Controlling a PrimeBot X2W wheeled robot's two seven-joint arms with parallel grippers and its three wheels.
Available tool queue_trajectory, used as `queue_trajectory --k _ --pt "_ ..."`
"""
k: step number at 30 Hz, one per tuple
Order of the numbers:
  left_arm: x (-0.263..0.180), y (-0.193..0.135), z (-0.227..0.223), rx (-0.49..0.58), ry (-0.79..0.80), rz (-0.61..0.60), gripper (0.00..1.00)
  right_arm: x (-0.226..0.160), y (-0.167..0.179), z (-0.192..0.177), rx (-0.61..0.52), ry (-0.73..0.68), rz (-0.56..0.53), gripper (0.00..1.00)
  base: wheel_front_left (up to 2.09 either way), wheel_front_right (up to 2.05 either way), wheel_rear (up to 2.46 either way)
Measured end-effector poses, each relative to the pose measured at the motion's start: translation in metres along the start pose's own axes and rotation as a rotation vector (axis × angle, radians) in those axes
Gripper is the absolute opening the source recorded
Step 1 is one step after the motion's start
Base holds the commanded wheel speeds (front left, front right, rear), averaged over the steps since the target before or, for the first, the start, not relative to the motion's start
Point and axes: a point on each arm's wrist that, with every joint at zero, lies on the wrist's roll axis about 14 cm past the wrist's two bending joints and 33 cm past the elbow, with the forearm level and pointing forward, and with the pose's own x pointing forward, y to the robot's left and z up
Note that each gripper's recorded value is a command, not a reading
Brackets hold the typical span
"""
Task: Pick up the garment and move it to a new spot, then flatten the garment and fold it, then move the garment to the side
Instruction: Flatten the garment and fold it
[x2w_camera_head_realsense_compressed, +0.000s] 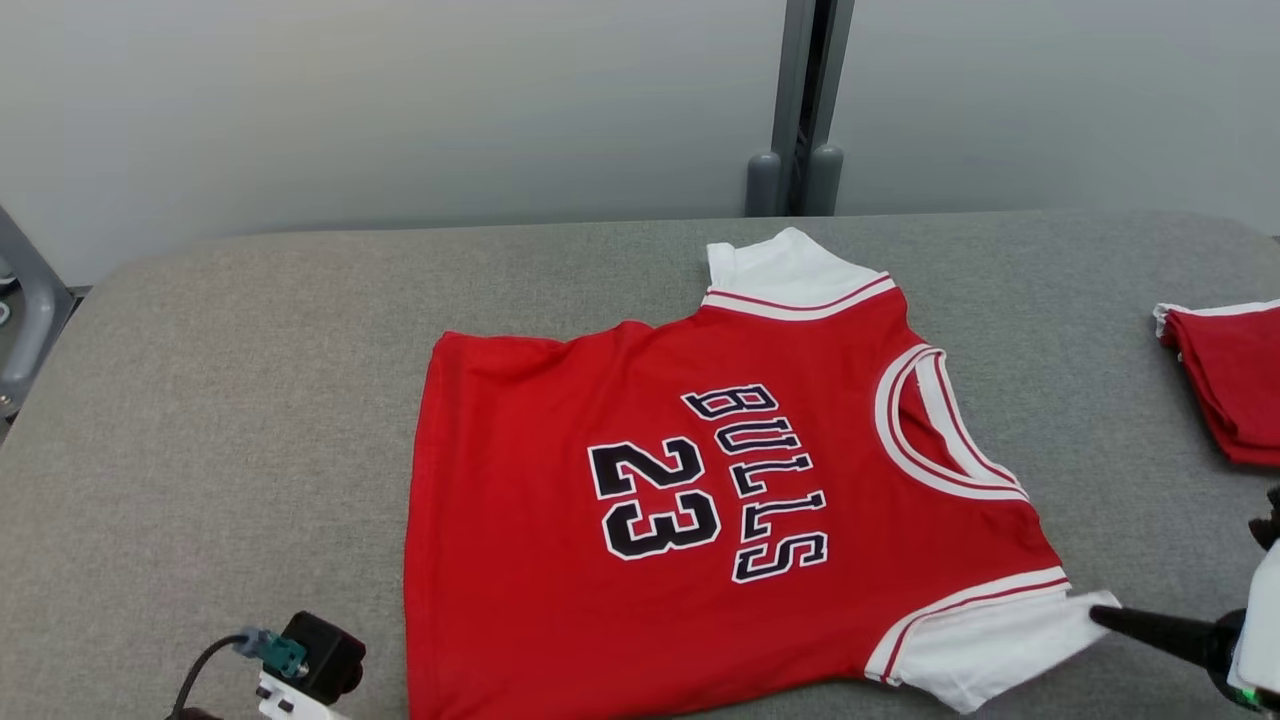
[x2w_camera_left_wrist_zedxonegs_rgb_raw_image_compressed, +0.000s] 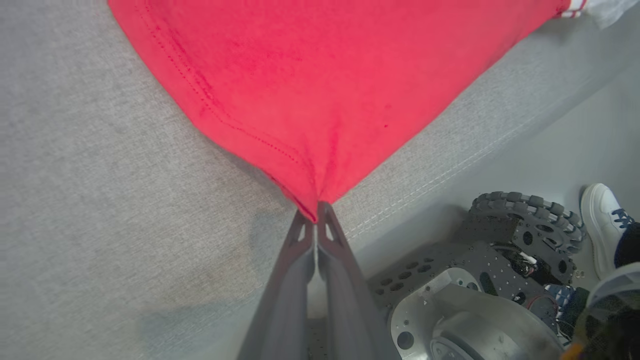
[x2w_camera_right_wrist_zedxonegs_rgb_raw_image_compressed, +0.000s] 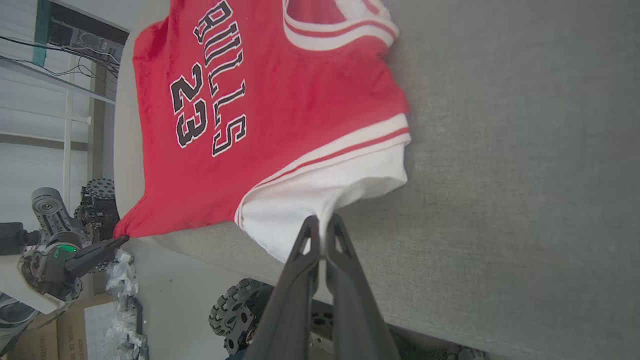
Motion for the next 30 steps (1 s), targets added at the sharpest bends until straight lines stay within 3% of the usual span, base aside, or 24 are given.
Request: queue_trajectory --k 6,12,30 --pt "-0.001 0.008 0.019 -0.011 0.03 -0.007 0.0 0.014 0.018 0.045 -0.084 -0.049 0.027 0.0 0.0 0.0 0.0" --pt "0.005 0.017 0.041 -0.087 0.032 -0.018 0.0 0.038 0.035 0.079 -0.141 -0.068 0.049 0.0 0.0 0.0 0.0" --pt "0.01 0.004 0.066 -0.562 0.099 -0.243 0.0 0.095 0.064 0.12 -0.189 -0.142 0.08 0.0 0.0 0.0 0.0"
